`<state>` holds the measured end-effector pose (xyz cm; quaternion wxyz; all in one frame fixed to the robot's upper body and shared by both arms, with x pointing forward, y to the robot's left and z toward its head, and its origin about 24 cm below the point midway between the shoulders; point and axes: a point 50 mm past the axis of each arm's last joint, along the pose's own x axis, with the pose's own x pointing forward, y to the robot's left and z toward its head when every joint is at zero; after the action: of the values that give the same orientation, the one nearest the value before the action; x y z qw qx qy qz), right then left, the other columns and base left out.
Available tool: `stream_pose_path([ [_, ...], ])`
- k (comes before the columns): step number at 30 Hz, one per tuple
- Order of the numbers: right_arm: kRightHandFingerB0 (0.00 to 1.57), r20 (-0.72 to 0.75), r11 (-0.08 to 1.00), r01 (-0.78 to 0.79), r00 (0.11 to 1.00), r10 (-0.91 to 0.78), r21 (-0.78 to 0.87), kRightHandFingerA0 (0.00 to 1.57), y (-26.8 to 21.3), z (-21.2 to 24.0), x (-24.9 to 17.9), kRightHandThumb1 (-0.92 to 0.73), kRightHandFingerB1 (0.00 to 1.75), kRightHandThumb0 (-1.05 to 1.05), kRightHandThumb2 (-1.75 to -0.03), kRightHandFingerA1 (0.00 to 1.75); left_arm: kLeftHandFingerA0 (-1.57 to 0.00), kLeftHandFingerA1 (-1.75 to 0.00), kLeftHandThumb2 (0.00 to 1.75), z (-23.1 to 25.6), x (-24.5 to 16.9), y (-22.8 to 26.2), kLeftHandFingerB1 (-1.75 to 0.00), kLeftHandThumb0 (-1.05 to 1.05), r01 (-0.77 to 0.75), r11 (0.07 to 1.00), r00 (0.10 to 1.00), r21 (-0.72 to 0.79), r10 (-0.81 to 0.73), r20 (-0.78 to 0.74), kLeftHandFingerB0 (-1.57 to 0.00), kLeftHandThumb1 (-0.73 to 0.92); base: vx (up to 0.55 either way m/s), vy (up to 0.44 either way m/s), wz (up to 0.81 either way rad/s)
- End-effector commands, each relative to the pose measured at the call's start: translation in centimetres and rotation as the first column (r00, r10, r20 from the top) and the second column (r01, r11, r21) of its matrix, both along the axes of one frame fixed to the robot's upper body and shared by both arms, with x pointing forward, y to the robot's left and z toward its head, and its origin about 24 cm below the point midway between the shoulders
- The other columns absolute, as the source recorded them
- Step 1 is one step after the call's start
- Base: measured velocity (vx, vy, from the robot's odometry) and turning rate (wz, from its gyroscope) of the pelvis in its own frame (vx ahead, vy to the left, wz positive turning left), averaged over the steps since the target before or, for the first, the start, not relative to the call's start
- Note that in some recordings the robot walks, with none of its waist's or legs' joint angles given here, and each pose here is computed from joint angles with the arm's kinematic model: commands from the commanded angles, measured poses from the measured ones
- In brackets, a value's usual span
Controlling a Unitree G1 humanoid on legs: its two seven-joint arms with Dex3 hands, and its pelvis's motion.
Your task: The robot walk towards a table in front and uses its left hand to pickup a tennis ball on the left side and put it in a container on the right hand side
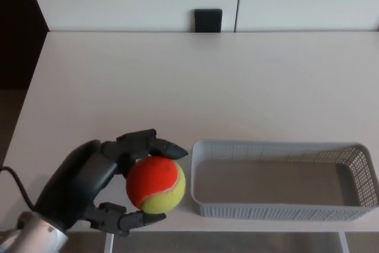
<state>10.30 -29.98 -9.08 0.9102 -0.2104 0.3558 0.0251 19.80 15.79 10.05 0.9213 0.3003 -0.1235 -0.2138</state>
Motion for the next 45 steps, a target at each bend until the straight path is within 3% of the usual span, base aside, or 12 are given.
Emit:
stream_pose_path([
  [1, 0.52, -0.017, 0.995, -0.054, 0.998, 0.053, -0.079, 0.71, -1.2, 0.6, 0.0, -0.51, 0.51, -0.42, -0.77, 0.58, -1.06, -1.17, 0.84, 5.8, -1.7, -0.9, -0.92, -0.12, 0.261, 0.880, 0.936, -0.397, -0.331, -0.118, -0.87, 0.75, 0.00, 0.000, 0.00],
  [3, 0.52, -0.017, 0.995, -0.054, 0.998, 0.053, -0.079, 0.71, -1.2, 0.6, 0.0, -0.51, 0.51, -0.42, -0.77, 0.58, -1.06, -1.17, 0.84, 5.9, -1.7, -0.9, -0.92, -0.12, 0.261, 0.879, 0.935, -0.399, -0.332, -0.121, -0.87, 0.75, 0.00, 0.000, 0.00],
  [5, 0.52, -0.022, 0.997, -0.046, 0.999, 0.045, -0.066, 0.71, -1.1, 0.6, 0.1, -0.51, 0.51, -0.43, -0.77, 0.58, -1.10, -1.19, 0.80, 6.8, 0.0, -1.3, -0.89, -0.06, 0.181, 0.881, 0.973, -0.438, -0.226, -0.052, -0.85, 0.80, 0.00, 0.000, 0.00],
  [15, 0.53, -0.021, 0.996, -0.055, 0.998, 0.054, -0.068, 0.72, -1.1, 0.6, 0.3, -0.51, 0.52, -0.43, -0.78, 0.58, -1.10, -1.12, 0.84, 7.0, 2.1, -3.0, -0.91, -0.05, 0.170, 0.915, 0.979, -0.366, -0.200, -0.045, -0.87, 0.69, 0.00, 0.000, 0.00],
  [16, 0.52, -0.018, 0.995, -0.064, 0.998, 0.063, -0.074, 0.71, -1.0, 0.7, 0.5, -0.51, 0.51, -0.43, -0.77, 0.58, -1.10, -1.07, 1.11, 6.7, 3.1, -4.0, -0.92, 0.00, 0.170, 0.915, 0.976, -0.365, -0.208, -0.067, -0.88, 0.54, 0.00, 0.000, 0.00],
  [17, 0.52, -0.016, 0.995, -0.068, 0.998, 0.067, -0.077, 0.71, -1.0, 0.7, 0.6, -0.51, 0.51, -0.43, -0.77, 0.58, -1.10, -1.07, 1.11, 6.7, 3.4, -4.4, -0.92, 0.00, 0.171, 0.916, 0.974, -0.363, -0.212, -0.076, -0.88, 0.54, 0.00, 0.000, 0.00],
  [18, 0.52, -0.016, 0.995, -0.065, 0.998, 0.064, -0.075, 0.70, -1.0, 0.7, 0.6, -0.51, 0.51, -0.44, -0.77, 0.57, -1.06, -1.12, 0.81, 6.4, 3.9, -5.0, -0.89, 0.02, 0.173, 0.911, 0.969, -0.374, -0.226, -0.103, -0.86, 0.68, 0.00, 0.000, 0.00],
  [21, 0.52, -0.016, 0.995, -0.064, 0.998, 0.063, -0.074, 0.70, -1.0, 0.7, 0.6, -0.51, 0.51, -0.44, -0.77, 0.57, -1.06, -1.12, 0.81, 6.4, 4.2, -5.3, -0.89, 0.02, 0.172, 0.910, 0.965, -0.378, -0.232, -0.119, -0.86, 0.68, 0.00, 0.000, 0.00],
  [22, 0.52, -0.019, 0.994, -0.072, 0.997, 0.071, -0.078, 0.70, -0.9, 0.7, 0.6, -0.52, 0.51, -0.44, -0.78, 0.57, -1.08, -1.08, 0.72, 6.2, 4.6, -5.8, -0.86, 0.01, 0.173, 0.912, 0.964, -0.371, -0.234, -0.127, -0.90, 0.71, 0.00, 0.000, 0.00],
  [41, 0.52, -0.024, 0.988, -0.113, 0.993, 0.111, -0.103, 0.70, -0.7, 0.9, 1.3, -0.52, 0.51, -0.44, -0.78, 0.57, -1.14, -1.04, 0.76, 3.6, 6.8, -9.9, -0.80, -0.08, 0.139, 0.975, 0.965, -0.172, -0.172, -0.199, -0.94, 0.65, 0.00, 0.000, 0.00],
  [44, 0.52, -0.017, 0.986, -0.132, 0.991, 0.131, -0.103, 0.69, -0.5, 1.0, 1.5, -0.52, 0.52, -0.44, -0.79, 0.57, -1.12, -1.11, 0.78, 2.2, 6.9, -10.1, -0.80, -0.06, 0.123, 0.977, 0.952, -0.176, -0.166, -0.257, -0.92, 0.67, 0.00, 0.000, 0.00],
  [45, 0.52, -0.016, 0.986, -0.132, 0.991, 0.131, -0.102, 0.68, -0.4, 1.1, 1.5, -0.52, 0.51, -0.44, -0.79, 0.57, -1.10, -0.96, 0.68, 1.6, 7.1, -10.1, -0.65, -0.06, 0.098, 0.984, 0.953, -0.152, -0.137, -0.270, -0.82, 0.71, 0.00, 0.000, 0.00],
])
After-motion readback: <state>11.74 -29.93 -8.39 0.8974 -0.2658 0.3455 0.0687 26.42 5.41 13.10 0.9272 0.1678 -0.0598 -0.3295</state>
